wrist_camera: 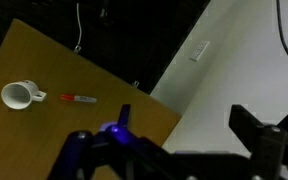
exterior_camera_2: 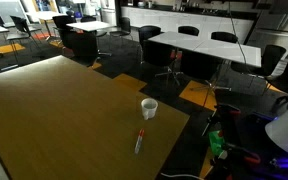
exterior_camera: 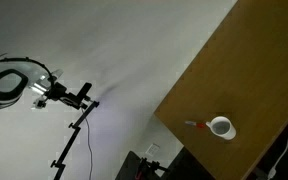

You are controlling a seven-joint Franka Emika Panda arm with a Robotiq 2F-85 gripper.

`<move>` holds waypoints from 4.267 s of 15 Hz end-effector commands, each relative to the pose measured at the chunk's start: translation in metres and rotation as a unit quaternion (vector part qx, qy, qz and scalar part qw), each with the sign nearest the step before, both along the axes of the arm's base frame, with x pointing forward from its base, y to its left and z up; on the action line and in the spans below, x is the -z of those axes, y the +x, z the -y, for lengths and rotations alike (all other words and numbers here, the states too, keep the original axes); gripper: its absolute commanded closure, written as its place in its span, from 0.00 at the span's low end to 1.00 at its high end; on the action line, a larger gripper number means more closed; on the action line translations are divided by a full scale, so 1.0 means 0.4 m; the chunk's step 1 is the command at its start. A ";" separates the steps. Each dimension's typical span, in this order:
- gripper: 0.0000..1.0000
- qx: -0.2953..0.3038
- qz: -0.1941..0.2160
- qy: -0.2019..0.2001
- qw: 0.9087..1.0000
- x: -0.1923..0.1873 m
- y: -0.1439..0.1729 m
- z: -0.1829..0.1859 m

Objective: Pick up the marker from the table and put it in the cup

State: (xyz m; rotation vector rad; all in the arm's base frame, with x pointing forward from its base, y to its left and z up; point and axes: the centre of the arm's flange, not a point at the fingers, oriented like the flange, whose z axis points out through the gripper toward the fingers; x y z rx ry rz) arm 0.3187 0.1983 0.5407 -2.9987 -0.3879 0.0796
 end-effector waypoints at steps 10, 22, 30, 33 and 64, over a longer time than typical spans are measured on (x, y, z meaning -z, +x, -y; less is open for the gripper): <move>0.00 0.076 0.029 -0.009 0.997 0.019 0.042 -0.015; 0.00 0.385 0.055 -0.038 0.921 0.188 0.197 0.045; 0.00 0.519 0.008 -0.076 0.852 0.361 0.235 0.092; 0.00 0.558 0.013 -0.081 0.826 0.430 0.252 0.128; 0.00 0.772 0.007 -0.039 0.635 0.756 0.323 0.412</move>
